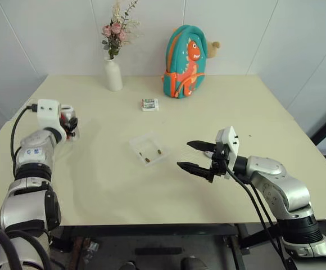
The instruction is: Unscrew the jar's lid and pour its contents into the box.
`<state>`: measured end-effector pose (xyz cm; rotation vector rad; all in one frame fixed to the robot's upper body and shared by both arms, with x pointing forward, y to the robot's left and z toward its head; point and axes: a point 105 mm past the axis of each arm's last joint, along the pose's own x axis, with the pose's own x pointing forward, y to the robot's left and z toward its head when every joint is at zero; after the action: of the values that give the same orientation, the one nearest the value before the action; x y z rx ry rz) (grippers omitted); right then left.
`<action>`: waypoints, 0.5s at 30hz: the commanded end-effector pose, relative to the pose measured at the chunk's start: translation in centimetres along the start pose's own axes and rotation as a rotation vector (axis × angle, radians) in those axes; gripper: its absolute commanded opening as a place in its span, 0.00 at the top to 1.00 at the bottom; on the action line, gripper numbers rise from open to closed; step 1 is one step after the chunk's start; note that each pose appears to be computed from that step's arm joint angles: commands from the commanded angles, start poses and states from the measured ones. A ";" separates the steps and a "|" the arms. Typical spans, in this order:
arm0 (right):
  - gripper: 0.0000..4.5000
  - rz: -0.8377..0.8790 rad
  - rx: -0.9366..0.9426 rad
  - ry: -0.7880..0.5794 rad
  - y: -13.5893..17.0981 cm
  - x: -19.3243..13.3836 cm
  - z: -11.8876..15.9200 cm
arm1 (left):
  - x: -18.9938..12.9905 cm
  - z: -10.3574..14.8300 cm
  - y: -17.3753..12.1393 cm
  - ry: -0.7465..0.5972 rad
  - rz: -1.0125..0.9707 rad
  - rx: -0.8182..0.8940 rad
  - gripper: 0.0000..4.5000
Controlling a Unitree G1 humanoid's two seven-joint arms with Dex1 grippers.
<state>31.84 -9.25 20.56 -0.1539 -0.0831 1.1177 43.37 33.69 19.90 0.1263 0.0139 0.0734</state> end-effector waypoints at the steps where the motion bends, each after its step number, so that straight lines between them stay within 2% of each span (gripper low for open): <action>1: 0.01 0.008 -0.046 -0.031 0.1 0.0 1.5 | -0.6 0.9 1.3 -0.084 0.033 -0.003 0.55; 6: 0.01 0.009 -0.051 -0.026 0.1 0.1 1.5 | -1.0 0.0 1.3 -0.129 0.025 -0.087 0.55; 8: 0.00 0.011 -0.053 -0.026 0.1 0.1 1.6 | -1.1 -0.3 0.7 -0.136 -0.025 -0.105 0.39; 9: 0.00 0.012 -0.053 -0.027 0.1 0.1 1.7 | -1.1 -0.5 0.5 -0.130 -0.042 -0.096 0.34; 13: 0.00 0.019 -0.056 -0.028 0.1 0.3 1.7 | -1.4 -0.9 1.1 -0.120 -0.036 -0.101 0.06; 14: 0.00 0.023 -0.055 -0.030 0.2 0.4 1.7 | -1.7 -1.1 1.4 -0.118 -0.032 -0.099 0.00; 15: 0.00 0.026 -0.055 -0.030 0.2 0.4 1.7 | -1.8 -1.2 1.6 -0.117 -0.029 -0.096 0.00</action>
<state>31.90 -8.85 20.98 -0.1683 -0.0916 1.1290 41.95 34.24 17.62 0.0254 -0.0576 0.0173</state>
